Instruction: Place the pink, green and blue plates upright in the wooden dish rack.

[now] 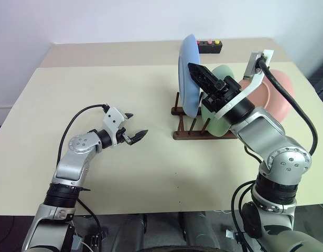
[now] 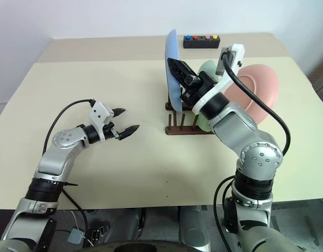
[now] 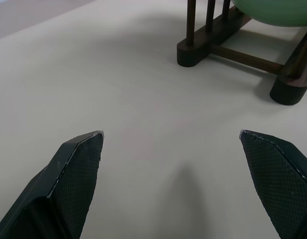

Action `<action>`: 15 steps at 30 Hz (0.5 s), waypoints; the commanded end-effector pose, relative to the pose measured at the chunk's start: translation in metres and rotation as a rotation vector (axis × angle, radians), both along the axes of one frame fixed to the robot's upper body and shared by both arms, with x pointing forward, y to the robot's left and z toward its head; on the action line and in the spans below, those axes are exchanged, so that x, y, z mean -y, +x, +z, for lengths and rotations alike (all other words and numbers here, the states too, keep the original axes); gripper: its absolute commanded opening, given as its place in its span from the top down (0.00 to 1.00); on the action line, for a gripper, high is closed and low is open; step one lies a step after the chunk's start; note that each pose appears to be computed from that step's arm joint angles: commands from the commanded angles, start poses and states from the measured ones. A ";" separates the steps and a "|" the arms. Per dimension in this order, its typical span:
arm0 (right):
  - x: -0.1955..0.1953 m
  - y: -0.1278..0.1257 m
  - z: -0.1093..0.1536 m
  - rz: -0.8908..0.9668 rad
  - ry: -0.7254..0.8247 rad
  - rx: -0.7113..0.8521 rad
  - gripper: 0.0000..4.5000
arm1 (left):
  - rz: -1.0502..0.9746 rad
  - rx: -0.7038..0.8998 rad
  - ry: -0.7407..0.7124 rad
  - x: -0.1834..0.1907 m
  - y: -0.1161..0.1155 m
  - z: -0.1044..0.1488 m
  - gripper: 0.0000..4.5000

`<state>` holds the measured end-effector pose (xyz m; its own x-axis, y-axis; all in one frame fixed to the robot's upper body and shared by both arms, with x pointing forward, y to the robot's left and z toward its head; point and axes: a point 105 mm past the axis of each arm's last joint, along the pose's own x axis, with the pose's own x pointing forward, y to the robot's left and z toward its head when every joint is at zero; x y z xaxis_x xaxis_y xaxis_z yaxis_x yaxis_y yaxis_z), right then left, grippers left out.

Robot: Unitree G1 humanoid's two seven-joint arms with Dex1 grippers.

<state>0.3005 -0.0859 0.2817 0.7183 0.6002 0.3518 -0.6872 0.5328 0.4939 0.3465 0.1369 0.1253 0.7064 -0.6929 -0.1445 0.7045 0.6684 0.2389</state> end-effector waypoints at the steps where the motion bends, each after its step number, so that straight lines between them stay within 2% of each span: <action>1: 0.002 -0.005 0.005 0.011 0.026 0.025 1.00 | -0.018 0.052 -0.001 0.003 0.000 0.014 0.00; 15: 0.005 -0.005 -0.008 -0.001 0.046 -0.032 1.00 | -0.018 0.054 0.006 0.004 0.001 0.014 0.00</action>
